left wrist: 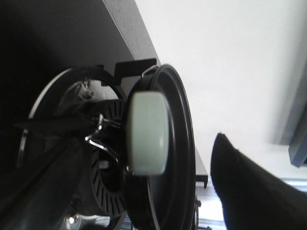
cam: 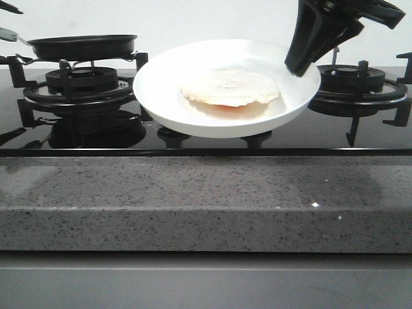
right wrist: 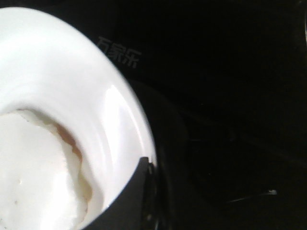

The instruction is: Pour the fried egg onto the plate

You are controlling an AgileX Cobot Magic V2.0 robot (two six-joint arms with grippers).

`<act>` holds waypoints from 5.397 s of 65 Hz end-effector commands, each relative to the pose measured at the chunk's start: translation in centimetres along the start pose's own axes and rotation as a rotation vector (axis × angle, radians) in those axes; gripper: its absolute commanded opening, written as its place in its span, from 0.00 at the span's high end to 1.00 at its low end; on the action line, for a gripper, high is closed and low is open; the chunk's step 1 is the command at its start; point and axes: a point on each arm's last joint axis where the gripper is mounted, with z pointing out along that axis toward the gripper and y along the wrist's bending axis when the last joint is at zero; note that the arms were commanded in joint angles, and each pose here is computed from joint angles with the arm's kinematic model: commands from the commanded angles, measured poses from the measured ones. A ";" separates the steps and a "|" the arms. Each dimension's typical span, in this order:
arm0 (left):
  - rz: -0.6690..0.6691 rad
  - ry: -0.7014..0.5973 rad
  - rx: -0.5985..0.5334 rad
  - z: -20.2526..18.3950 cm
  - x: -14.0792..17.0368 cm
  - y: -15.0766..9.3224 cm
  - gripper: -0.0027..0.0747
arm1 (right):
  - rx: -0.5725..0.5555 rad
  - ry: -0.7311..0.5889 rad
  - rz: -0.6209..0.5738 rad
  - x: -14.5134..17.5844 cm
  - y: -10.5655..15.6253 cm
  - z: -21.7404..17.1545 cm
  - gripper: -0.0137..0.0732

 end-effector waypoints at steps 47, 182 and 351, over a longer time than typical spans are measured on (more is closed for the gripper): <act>0.160 0.129 0.054 -3.4 1.2 -3.9 0.65 | -0.028 -0.119 -0.004 -1.0 1.0 -2.5 0.89; 1.284 -0.519 -0.330 -22.1 24.3 -10.4 0.99 | -0.028 -0.118 -0.004 -1.0 1.0 -2.5 0.89; 1.275 -0.515 -0.326 -22.2 24.7 -9.8 0.99 | -0.008 -0.081 0.174 -11.1 -5.7 0.8 0.54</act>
